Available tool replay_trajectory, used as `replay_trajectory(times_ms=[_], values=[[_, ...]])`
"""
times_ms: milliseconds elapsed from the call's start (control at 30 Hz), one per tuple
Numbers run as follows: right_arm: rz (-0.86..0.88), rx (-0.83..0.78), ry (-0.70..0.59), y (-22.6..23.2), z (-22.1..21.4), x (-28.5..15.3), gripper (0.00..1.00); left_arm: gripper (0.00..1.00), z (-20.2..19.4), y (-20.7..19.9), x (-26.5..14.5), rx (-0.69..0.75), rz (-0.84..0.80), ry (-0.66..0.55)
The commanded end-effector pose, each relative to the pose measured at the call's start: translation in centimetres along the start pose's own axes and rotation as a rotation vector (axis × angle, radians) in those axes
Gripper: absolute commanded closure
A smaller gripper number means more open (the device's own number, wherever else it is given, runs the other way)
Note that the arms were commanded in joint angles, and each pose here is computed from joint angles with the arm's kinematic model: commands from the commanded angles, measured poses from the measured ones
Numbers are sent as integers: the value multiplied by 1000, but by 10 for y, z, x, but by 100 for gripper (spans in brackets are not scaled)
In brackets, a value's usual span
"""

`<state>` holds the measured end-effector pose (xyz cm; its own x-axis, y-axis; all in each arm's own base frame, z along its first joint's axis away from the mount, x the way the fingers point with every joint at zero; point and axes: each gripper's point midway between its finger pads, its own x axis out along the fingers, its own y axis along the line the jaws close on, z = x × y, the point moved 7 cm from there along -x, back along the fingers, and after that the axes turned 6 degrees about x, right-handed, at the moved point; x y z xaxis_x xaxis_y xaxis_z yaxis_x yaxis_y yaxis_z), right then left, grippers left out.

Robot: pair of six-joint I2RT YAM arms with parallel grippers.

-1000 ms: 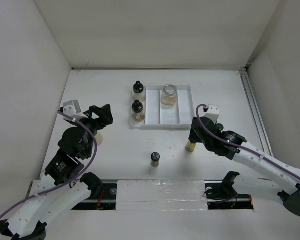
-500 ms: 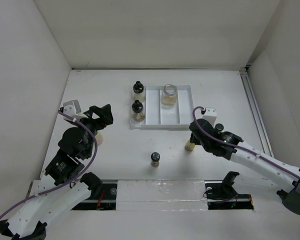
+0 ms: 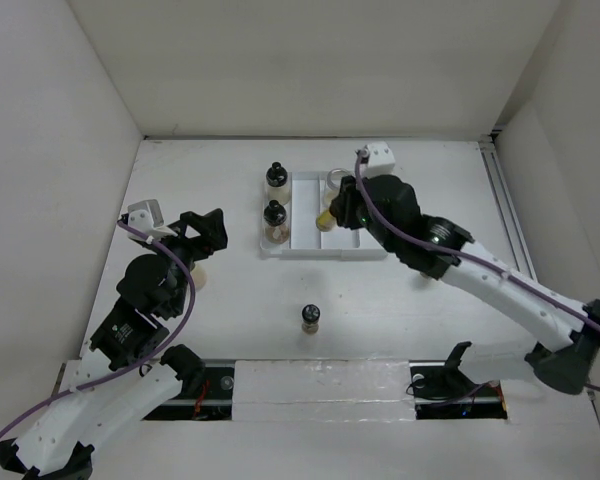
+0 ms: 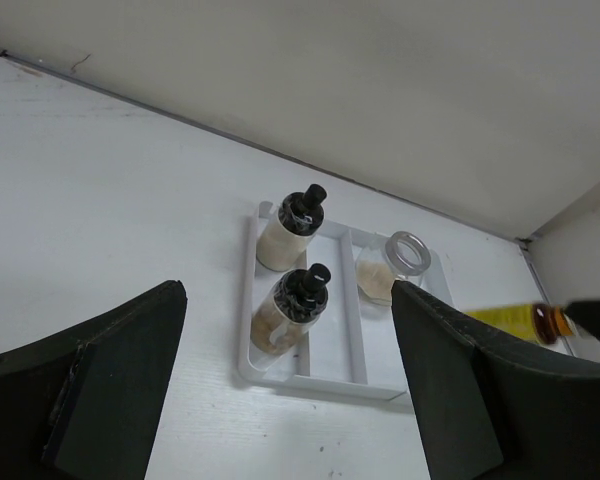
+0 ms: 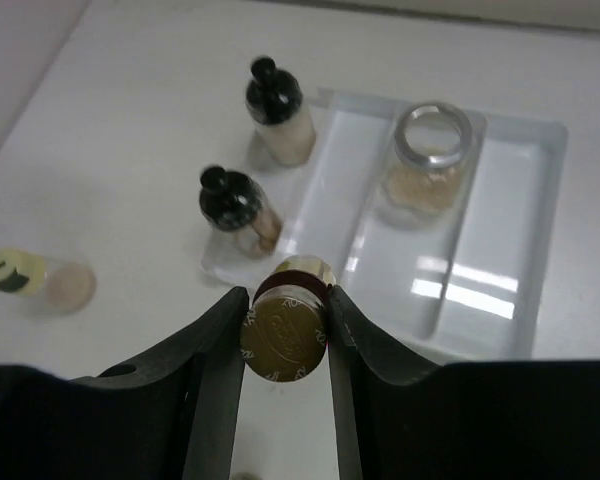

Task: Organize the condiment bottles

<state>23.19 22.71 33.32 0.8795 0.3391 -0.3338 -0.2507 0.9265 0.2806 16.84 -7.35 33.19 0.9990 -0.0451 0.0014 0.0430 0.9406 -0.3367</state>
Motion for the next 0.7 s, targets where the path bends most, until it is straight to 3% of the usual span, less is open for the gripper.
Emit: replay_trajectory(times_ms=[0, 200, 333, 667], values=[[102, -54, -147, 30, 43, 49, 72, 21, 7, -4, 2, -8, -13, -25], [93, -71, -187, 31, 80, 136, 72, 21, 6, -5, 1, -7, -30, -19], [46, -115, -159, 22, 69, 196, 73, 21, 2, -7, 5, 4, -25, -4], [26, -136, -130, 8, 49, 264, 73, 21, -6, -8, 10, 28, -14, 28]])
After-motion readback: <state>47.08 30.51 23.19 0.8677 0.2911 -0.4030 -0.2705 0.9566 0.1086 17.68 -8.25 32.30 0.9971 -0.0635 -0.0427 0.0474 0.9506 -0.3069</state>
